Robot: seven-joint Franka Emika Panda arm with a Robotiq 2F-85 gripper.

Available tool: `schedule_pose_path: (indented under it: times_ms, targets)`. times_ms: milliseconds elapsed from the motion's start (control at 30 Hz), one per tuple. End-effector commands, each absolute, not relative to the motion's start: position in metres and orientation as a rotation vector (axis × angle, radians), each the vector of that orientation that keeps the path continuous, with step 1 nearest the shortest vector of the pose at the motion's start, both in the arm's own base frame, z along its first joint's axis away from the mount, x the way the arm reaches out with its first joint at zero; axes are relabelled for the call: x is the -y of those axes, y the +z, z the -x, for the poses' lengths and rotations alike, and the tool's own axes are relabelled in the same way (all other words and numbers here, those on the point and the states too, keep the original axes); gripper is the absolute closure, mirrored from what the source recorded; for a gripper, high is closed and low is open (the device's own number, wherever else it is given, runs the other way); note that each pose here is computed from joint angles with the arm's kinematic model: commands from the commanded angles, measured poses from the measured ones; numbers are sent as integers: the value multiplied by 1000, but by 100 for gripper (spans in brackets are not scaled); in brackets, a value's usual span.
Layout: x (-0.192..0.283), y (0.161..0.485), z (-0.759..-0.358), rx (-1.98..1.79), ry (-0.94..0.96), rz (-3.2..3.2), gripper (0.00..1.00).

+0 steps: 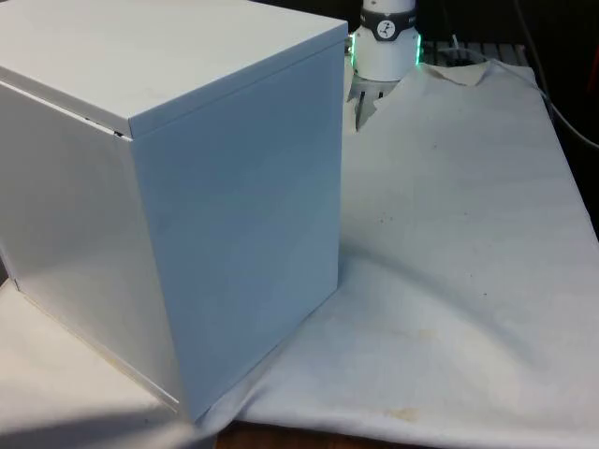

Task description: Open the drawer, then close it.

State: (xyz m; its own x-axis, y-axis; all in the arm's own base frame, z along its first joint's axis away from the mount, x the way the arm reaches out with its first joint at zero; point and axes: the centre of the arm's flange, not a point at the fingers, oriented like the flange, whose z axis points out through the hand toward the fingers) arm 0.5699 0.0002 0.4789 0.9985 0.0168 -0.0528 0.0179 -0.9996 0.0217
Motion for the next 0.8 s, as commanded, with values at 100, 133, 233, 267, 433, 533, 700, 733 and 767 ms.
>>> schedule_pose_path:
  times_ms: [100,133,233,267,433,533,700,733,767]
  targets:
    - [2,477,-573,-31,-79,-3118,0]
    - [2,475,-574,-32,-77,-3118,0]
    - [4,473,-576,-39,-64,-3114,0]
    - [3,473,-575,-35,-69,-3111,0]
    - [4,474,-573,-39,-38,-3111,0]
    - [4,476,-568,-45,-15,-3108,0]
    - [6,474,-563,-55,11,-3103,0]
    - [7,473,-561,-58,17,-3102,0]
    - [8,472,-560,-62,24,-3101,0]
